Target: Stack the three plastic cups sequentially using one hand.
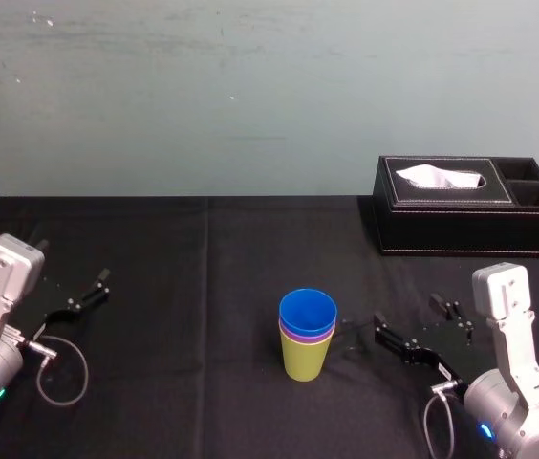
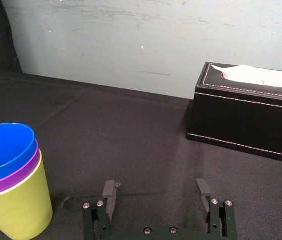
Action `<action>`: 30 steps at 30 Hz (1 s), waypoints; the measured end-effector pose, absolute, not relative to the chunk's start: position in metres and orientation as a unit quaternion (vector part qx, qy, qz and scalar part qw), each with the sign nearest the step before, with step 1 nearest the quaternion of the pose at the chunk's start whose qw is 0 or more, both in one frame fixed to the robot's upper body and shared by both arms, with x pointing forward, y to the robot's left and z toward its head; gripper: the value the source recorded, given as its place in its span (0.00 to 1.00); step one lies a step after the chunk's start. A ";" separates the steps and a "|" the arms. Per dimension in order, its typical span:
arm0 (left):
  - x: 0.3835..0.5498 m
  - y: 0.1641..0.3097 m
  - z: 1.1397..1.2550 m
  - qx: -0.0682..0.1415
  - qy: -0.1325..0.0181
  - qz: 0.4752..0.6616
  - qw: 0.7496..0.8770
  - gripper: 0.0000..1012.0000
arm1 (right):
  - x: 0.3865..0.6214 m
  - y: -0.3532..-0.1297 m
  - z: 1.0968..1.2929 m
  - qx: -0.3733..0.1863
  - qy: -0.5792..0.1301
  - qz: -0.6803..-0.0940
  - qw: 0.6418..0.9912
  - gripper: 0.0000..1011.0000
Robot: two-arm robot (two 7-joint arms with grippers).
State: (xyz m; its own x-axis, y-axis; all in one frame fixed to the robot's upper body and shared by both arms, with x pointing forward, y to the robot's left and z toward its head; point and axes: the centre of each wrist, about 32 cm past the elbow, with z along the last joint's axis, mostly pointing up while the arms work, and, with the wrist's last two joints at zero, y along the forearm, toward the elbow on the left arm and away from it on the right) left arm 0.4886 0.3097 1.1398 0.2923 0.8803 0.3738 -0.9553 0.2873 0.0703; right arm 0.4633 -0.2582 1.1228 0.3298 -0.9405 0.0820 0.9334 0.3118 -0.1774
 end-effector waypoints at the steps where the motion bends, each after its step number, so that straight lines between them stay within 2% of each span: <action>1: 0.489 0.310 1.140 0.141 -0.132 0.580 0.791 0.99 | 0.463 -0.258 1.123 -0.097 0.018 -0.579 0.810 0.99; 30: 0.489 0.310 1.140 0.141 -0.132 0.580 0.791 0.99 | 0.464 -0.259 1.124 -0.094 0.015 -0.578 0.811 0.99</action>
